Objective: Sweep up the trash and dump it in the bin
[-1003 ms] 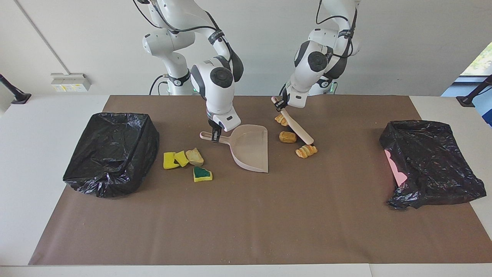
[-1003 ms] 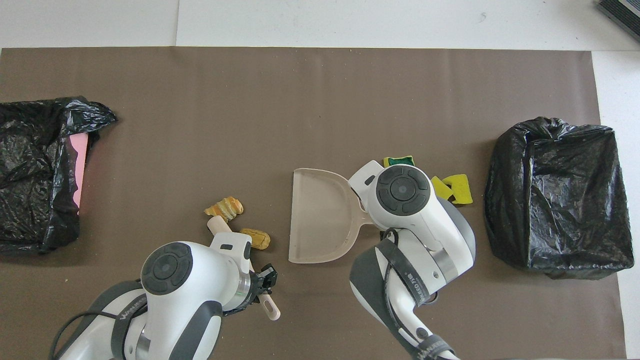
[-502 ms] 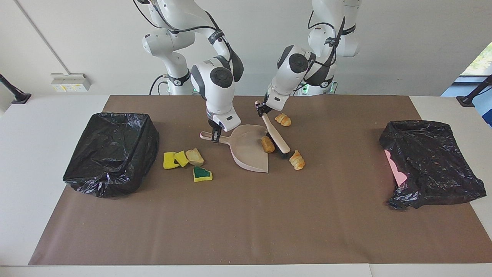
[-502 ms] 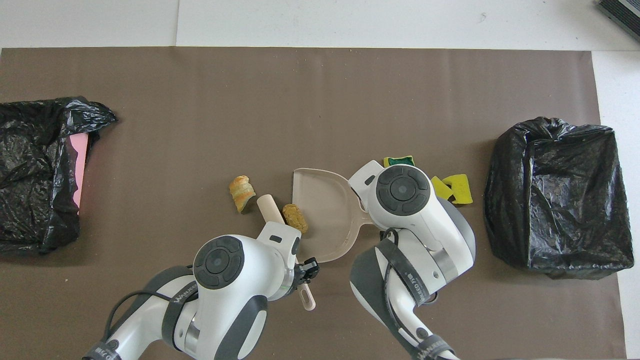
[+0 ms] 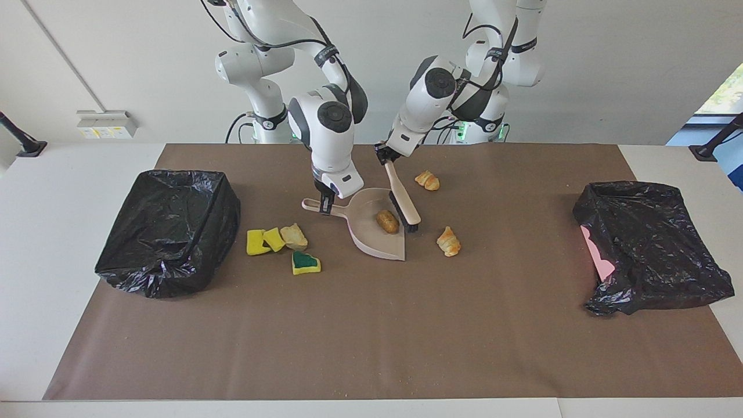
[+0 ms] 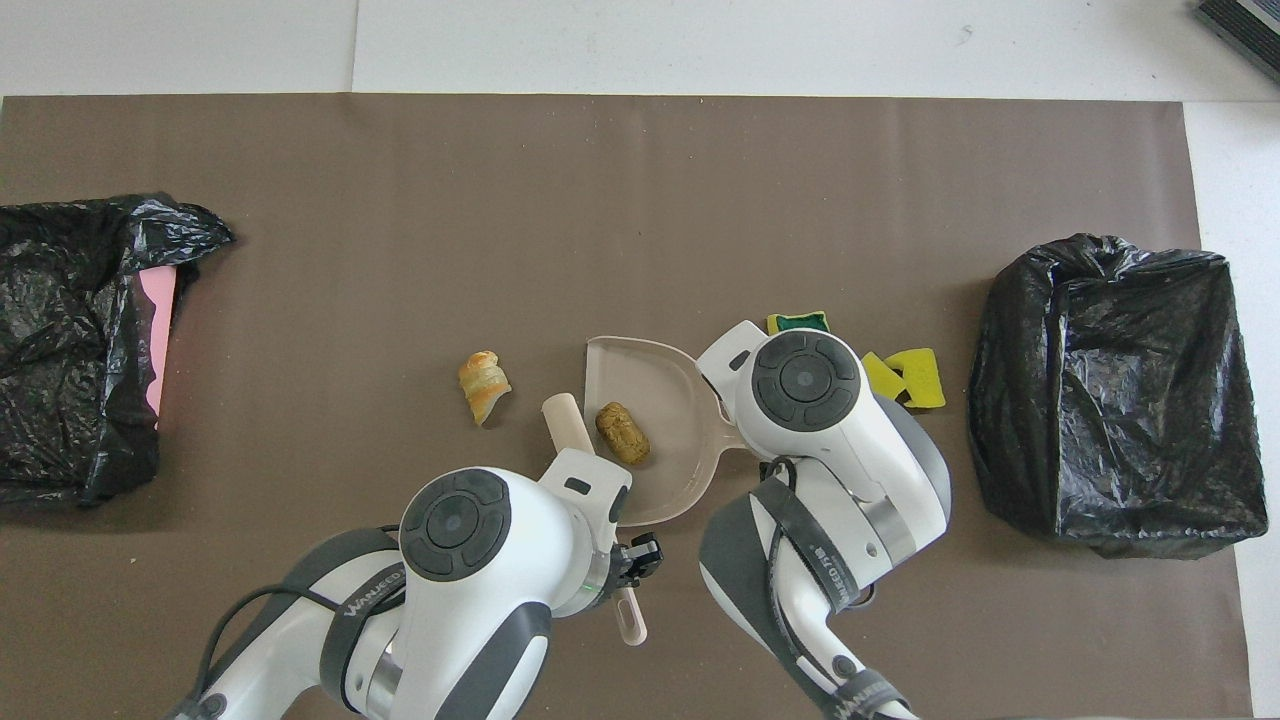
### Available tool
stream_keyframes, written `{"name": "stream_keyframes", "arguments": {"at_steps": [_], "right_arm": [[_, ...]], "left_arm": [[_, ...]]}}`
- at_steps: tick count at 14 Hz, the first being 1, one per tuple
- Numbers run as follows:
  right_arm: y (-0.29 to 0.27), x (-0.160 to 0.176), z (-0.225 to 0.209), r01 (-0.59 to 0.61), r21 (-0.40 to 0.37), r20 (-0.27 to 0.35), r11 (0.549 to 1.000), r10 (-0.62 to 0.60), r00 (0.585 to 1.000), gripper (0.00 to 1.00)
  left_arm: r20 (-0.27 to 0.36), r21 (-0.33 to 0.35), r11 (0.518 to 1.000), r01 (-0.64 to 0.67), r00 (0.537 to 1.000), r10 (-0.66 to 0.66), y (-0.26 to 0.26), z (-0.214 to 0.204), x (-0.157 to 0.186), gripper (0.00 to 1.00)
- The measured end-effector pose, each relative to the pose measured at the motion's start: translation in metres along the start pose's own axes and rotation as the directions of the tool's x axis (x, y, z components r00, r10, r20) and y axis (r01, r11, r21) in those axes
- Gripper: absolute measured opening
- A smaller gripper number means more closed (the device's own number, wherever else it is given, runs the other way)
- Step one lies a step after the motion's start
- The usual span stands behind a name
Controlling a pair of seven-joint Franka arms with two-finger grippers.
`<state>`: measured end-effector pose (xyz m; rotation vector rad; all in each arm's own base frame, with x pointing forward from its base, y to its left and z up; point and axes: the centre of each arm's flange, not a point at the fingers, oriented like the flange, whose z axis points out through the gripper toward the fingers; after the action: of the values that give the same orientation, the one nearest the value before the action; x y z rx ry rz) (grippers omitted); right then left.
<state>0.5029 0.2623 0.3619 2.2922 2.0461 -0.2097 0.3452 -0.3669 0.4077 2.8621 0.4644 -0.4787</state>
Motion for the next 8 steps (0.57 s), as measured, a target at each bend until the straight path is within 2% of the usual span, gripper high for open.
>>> {"name": "stream_keyframes", "arguments": {"at_steps": [2, 4, 6, 8], "right_arm": [[0.0, 0.0, 0.0, 0.0, 0.0, 0.0, 1.0, 0.0, 1.0, 0.32], [0.0, 0.0, 0.0, 0.0, 0.0, 0.0, 1.0, 0.0, 1.0, 0.32], [0.0, 0.0, 0.0, 0.0, 0.0, 0.0, 1.0, 0.0, 1.0, 0.32], [0.0, 0.0, 0.0, -0.003, 0.0, 0.0, 1.0, 0.003, 1.0, 0.32]], "left_arm": [[0.035, 0.05, 0.993, 0.107, 0.993, -0.109, -0.01, -0.013, -0.015, 0.26], [0.033, 0.081, 0.966, 0.247, 0.968, -0.25, -0.018, -0.016, -0.026, 0.26], [0.016, 0.107, 0.913, 0.394, 0.917, -0.398, -0.026, -0.006, -0.032, 0.26], [-0.006, 0.136, 0.84, 0.526, 0.848, -0.53, -0.033, 0.007, -0.037, 0.26]]}}
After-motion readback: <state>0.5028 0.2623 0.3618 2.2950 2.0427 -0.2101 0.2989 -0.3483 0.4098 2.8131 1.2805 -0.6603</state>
